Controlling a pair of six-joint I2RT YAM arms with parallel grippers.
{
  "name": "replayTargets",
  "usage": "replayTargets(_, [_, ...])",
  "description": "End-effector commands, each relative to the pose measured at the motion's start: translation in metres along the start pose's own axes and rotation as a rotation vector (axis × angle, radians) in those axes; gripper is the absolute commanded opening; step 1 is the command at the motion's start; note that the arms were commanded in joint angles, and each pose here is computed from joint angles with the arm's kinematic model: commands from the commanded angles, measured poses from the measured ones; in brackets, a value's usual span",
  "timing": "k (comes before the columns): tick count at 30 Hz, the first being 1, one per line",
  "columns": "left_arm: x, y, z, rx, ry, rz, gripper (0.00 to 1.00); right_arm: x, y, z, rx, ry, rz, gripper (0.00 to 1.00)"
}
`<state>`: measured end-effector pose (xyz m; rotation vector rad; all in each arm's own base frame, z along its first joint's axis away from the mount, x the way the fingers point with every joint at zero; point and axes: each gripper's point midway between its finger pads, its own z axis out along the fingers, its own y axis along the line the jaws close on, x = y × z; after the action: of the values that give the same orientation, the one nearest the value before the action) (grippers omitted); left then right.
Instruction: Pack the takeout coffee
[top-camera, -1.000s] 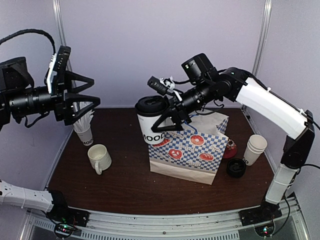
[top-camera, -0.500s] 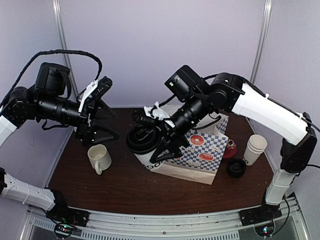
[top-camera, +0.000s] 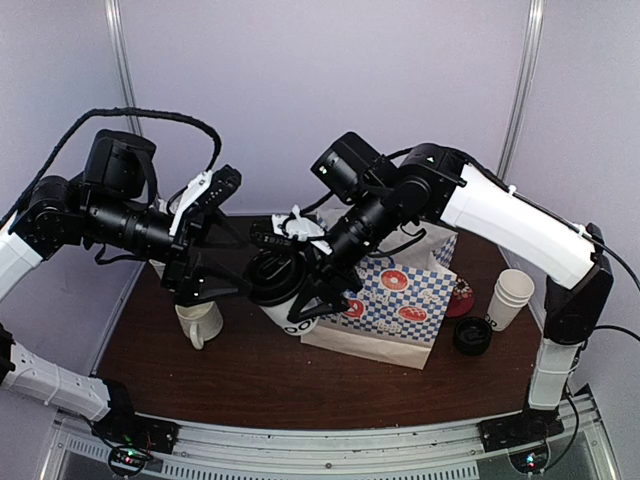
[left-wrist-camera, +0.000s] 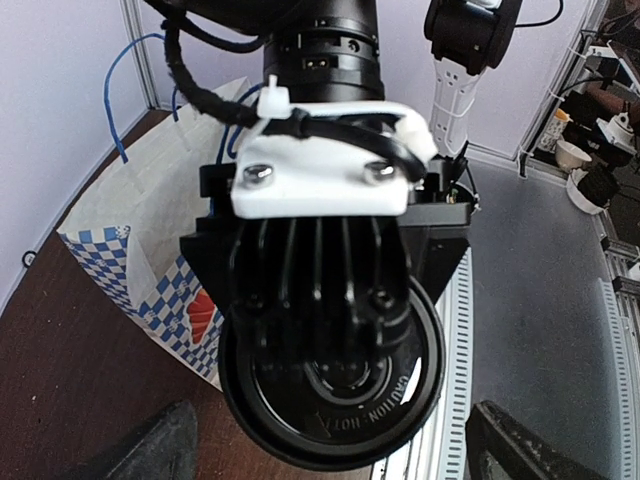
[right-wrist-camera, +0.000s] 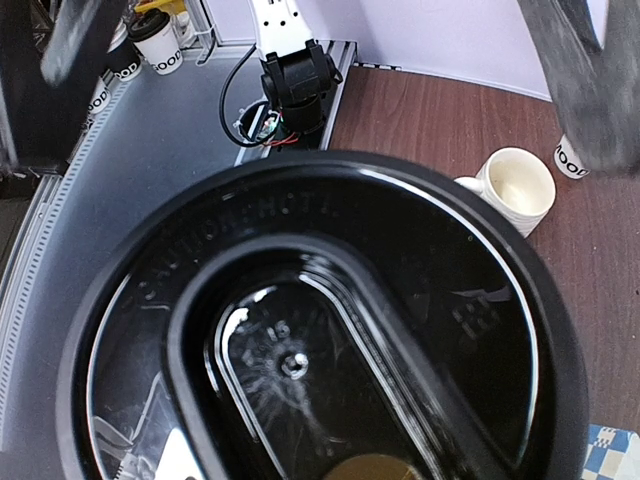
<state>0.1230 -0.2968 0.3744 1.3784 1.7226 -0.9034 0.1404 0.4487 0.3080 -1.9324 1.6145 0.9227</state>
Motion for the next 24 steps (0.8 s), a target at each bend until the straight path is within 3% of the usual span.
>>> replayTargets(1, [-0.009,0.006,0.009,-0.025,-0.036,0.057,0.98,-0.004,0.001,-0.001,0.016,0.007,0.003,0.79])
replayTargets(16, [0.004,0.006,0.035,-0.035,0.037,0.095,0.98,-0.003,-0.003,0.005,0.028,0.03,0.013,0.79])
replayTargets(24, [0.01,0.018,0.043,-0.083,0.078,0.098,0.91,-0.004,0.001,0.004,0.019,0.028,0.012,0.78])
